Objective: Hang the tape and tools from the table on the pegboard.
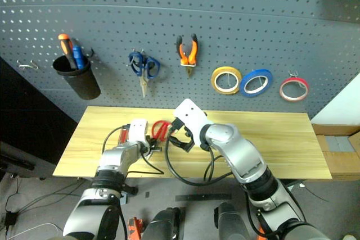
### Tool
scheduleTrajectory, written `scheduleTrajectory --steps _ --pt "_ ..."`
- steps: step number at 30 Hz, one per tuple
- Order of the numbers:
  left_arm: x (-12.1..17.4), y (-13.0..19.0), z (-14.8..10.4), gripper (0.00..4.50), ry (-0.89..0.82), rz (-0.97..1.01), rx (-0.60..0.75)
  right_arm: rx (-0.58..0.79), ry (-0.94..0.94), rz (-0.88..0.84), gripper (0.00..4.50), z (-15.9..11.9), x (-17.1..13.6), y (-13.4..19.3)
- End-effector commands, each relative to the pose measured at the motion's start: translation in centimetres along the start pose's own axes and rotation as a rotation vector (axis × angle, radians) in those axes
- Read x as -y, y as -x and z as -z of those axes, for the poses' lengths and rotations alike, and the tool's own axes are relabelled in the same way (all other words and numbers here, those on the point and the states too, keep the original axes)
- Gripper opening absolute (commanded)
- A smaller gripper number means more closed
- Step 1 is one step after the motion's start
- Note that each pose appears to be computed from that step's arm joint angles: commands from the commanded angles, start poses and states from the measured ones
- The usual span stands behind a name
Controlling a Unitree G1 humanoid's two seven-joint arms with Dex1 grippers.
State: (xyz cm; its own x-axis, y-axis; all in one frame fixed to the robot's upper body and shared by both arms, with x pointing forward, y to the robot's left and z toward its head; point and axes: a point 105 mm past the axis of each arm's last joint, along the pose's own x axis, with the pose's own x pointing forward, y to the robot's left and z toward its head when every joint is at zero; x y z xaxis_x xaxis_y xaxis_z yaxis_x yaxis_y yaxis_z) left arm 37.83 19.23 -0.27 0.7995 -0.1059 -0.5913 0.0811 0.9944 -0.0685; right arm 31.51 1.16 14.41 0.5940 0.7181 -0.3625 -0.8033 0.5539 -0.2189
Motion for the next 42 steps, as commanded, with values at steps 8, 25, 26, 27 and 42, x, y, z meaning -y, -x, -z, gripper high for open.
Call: scheduleTrajectory --steps 8,25,26,27,42 --pt "-1.2 3.1 -0.5 0.02 -0.108 -0.014 0.191 0.129 0.080 0.015 4.50 -2.6 1.4 3.8" --pt "-1.3 15.1 -6.8 0.02 -0.601 -0.108 0.785 0.303 0.304 -0.151 4.50 -4.7 0.7 9.0" --pt "-1.3 15.5 -7.3 0.02 -0.608 -0.116 0.807 0.301 0.308 -0.153 4.50 -4.6 0.8 9.1" --pt "-1.1 16.1 -8.2 0.02 -0.631 -0.119 0.843 0.300 0.311 -0.150 4.50 -4.7 1.1 9.2" --pt "0.3 17.1 -14.0 0.02 -0.718 -0.101 1.025 0.302 0.327 -0.100 4.50 -5.0 3.0 8.9"
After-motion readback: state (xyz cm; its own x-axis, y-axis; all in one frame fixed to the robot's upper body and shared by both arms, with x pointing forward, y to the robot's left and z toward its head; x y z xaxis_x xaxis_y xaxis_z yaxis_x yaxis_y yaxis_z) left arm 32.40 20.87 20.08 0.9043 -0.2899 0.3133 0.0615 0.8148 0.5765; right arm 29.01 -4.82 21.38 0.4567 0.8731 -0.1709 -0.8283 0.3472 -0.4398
